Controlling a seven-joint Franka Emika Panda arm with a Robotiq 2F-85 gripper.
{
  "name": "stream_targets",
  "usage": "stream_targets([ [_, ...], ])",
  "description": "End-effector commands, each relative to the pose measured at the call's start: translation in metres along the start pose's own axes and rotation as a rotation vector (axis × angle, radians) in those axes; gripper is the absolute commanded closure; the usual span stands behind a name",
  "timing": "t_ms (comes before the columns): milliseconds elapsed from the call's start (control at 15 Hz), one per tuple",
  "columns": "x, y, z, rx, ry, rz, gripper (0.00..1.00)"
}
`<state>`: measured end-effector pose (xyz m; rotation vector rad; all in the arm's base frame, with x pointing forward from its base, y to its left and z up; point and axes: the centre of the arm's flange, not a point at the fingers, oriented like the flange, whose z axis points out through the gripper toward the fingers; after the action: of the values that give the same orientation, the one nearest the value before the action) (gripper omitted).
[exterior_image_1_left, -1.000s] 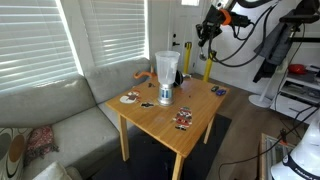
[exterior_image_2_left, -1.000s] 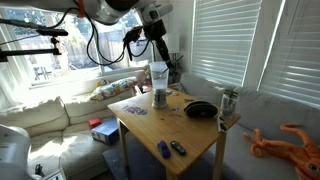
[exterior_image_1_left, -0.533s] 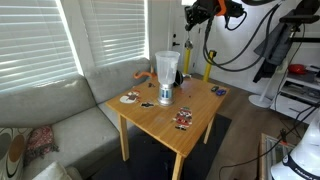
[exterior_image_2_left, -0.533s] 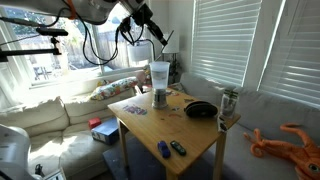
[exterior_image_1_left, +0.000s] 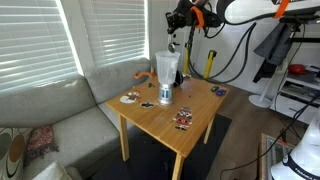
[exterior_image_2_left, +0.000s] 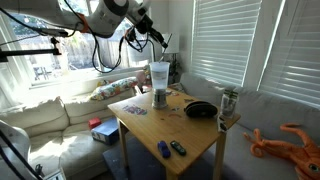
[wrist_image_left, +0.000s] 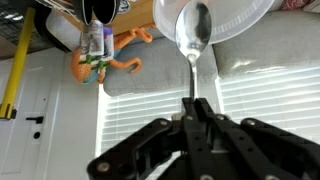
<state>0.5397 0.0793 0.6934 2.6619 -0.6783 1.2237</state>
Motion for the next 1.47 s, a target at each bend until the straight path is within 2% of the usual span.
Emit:
stream_targets([
  [0, -0.003, -0.026, 0.019, -0.001, 0.023, -0.014, 0.98],
  [333, -0.02, -0.038, 0.032, -0.019, -0.026, -0.03, 0.98],
  [1067, -0.041, -0.025, 0.037, -0.107, -0.134, 0.025, 0.98],
  [1400, -0.048, -0.02, 0.047, -0.138, -0.151, 0.035, 0.98],
])
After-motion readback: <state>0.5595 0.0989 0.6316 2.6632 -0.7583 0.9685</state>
